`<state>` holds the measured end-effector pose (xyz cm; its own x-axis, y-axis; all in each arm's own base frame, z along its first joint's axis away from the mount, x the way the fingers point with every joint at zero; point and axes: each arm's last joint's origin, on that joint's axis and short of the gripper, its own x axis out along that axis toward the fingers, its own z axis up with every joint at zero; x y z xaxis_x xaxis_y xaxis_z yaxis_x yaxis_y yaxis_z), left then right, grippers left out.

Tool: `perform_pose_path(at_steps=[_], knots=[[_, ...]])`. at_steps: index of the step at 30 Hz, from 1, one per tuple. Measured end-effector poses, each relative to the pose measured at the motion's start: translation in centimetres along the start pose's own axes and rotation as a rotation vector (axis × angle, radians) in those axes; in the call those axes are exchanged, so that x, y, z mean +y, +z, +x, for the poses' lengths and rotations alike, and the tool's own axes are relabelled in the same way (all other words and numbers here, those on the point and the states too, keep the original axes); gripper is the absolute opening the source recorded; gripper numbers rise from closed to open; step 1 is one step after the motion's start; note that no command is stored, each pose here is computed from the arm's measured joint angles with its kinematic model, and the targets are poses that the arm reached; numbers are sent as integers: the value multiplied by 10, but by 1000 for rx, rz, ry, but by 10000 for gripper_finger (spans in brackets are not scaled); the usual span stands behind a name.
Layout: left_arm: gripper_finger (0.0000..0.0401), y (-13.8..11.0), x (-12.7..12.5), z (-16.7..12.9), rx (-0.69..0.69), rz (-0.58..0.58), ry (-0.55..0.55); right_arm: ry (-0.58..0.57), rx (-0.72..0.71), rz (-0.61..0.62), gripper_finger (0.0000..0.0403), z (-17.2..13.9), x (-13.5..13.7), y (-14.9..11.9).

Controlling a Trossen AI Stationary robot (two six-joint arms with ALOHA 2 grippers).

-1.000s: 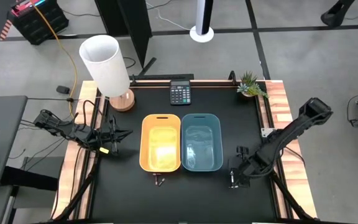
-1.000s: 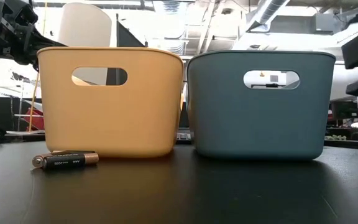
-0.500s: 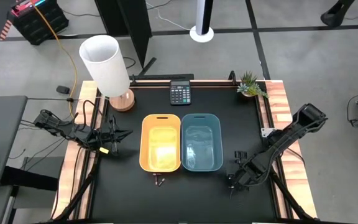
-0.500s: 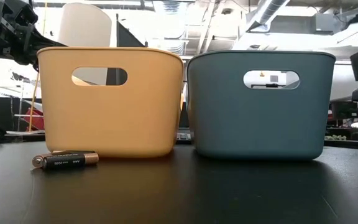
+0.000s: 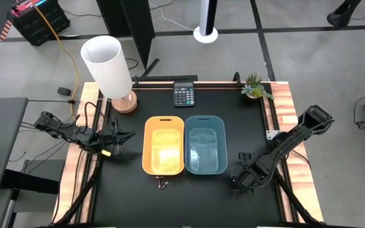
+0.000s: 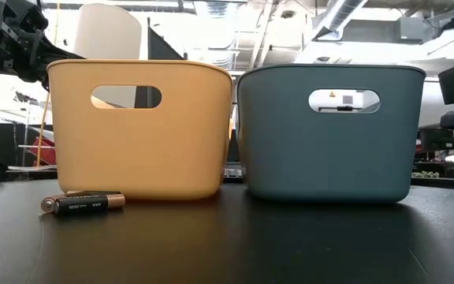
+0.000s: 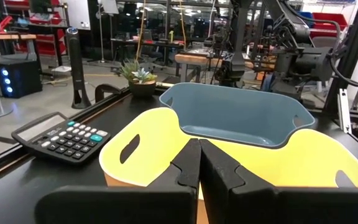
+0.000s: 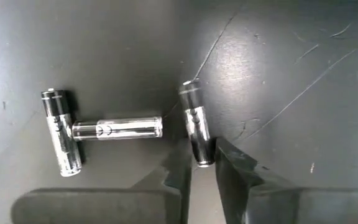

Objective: Sort batteries
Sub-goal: Put the top silver battery into the blue bin

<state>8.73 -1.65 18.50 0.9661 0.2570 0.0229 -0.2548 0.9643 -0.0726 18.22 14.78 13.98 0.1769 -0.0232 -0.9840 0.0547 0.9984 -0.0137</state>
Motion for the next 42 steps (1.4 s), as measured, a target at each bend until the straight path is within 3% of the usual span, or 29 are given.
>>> perform_pose_path(at_steps=[14,42], knots=[[0,0,0,0,0,-1,-1,1,3,9,13,0,0,0],[0,0,0,0,-1,3,0,-15,-9,58,7,-22,-11,-10]])
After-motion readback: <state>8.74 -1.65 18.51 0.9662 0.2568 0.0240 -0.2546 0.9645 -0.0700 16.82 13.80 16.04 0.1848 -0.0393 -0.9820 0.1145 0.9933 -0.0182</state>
